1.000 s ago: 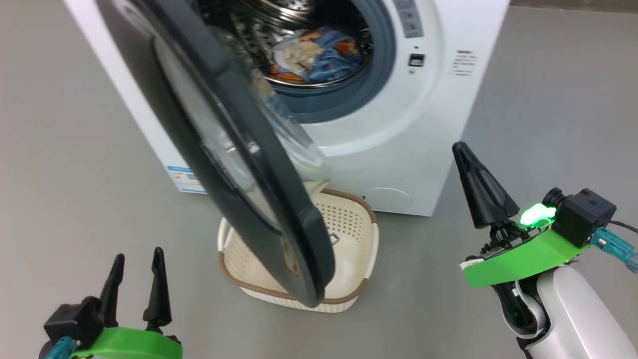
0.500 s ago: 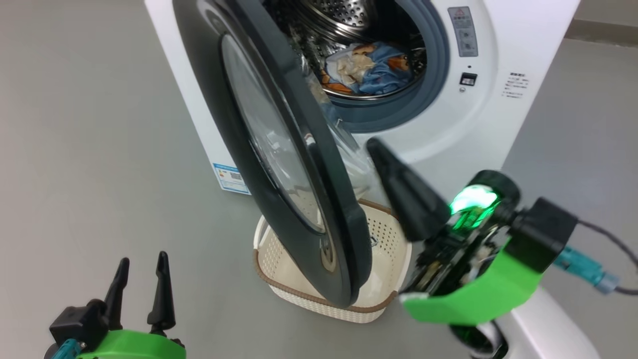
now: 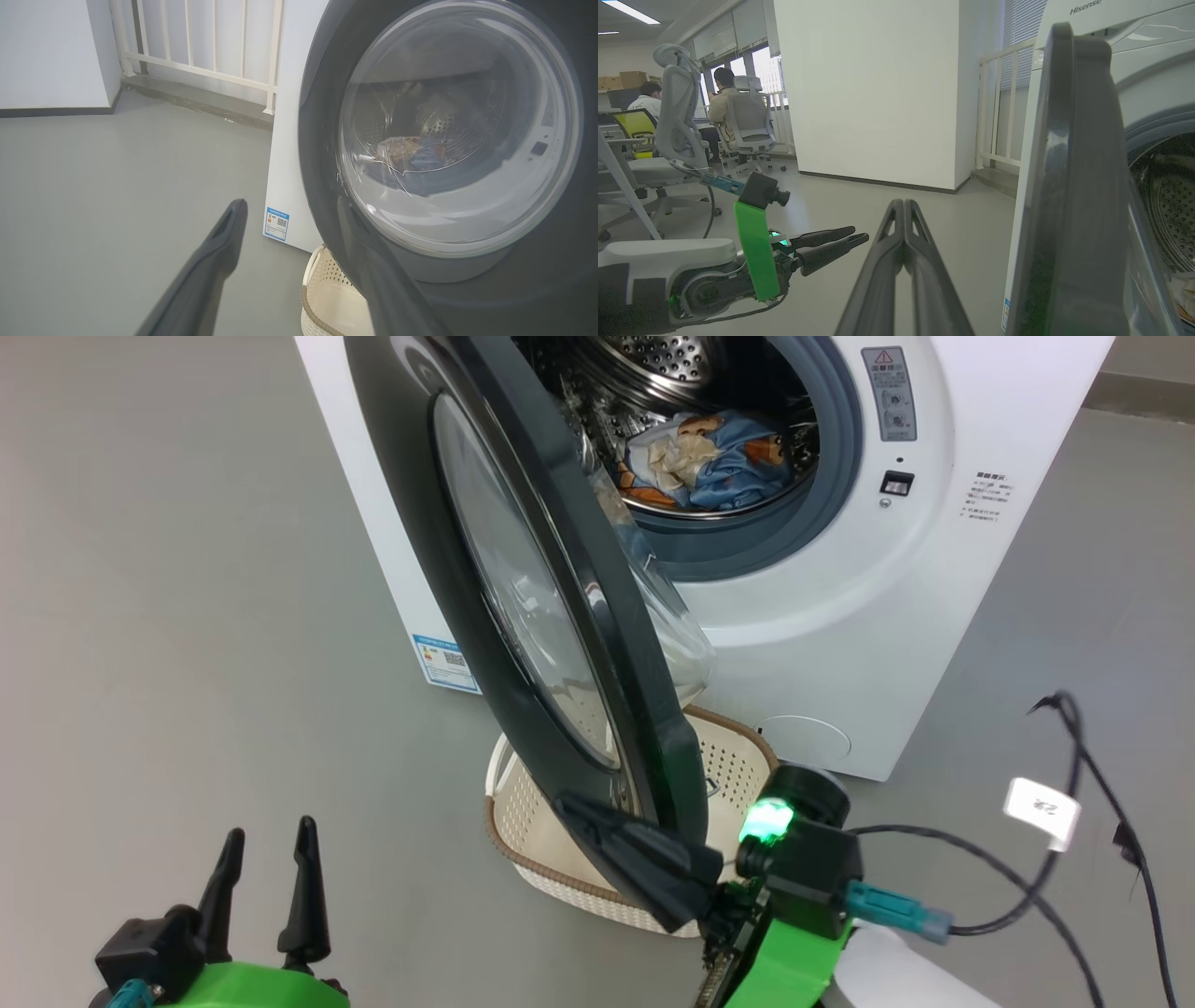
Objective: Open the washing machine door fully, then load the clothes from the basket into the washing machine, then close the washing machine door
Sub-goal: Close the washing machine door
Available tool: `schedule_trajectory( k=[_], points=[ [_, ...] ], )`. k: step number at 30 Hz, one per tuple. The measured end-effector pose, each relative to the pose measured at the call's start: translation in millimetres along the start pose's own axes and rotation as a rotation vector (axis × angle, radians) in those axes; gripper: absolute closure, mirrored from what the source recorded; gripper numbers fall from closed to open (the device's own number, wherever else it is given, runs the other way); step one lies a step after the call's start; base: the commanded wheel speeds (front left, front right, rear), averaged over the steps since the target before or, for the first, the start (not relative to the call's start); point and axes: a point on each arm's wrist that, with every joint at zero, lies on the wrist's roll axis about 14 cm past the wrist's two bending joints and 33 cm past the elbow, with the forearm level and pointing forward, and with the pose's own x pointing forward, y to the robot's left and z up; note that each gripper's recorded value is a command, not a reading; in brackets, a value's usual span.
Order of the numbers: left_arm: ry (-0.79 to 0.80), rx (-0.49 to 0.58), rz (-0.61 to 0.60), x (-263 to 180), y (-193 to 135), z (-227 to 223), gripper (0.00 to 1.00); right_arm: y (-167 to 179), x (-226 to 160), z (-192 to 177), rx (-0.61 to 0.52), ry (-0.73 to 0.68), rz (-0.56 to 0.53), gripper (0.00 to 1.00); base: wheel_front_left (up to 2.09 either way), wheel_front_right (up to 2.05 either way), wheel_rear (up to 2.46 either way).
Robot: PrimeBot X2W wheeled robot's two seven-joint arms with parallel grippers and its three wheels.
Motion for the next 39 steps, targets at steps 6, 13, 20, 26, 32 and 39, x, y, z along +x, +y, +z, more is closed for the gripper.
schedule_trajectory(
  k=[6, 13, 20, 26, 32, 39],
  points=[
    [0.006, -0.008, 0.002, 1.5, -0.8, -2.5, 0.0, -13.4, -12.9, -39.8, 0.024, 0.124, -0.048, 1.0, 0.0, 0.0, 0.0],
    [0.012, -0.006, 0.009, 2.2, 1.3, -4.0, 0.0, -23.1, -23.6, -66.7, 0.05, 0.207, -0.086, 1.0, 0.0, 0.0, 0.0],
    [0.02, -0.004, 0.011, 3.0, 1.5, -6.6, 0.0, -33.3, -23.4, -70.3, 0.069, 0.213, -0.114, 1.0, 0.0, 0.0, 0.0],
    [0.025, -0.003, 0.012, 3.3, 1.4, -8.3, 0.0, -56.6, -29.7, -68.9, 0.05, 0.213, -0.173, 1.0, 0.0, 0.0, 0.0],
    [0.042, 0.004, 0.015, 6.2, 1.4, -13.4, 0.0, -106.0, -49.0, -65.3, 0.019, 0.213, -0.296, 1.0, 0.0, 0.0, 0.0],
    [0.07, 0.018, 0.001, 20.3, -4.4, -22.9, 0.0, -170.8, -76.2, -64.7, 0.03, 0.184, -0.484, 1.0, 0.0, 0.0, 0.0]
  ],
)
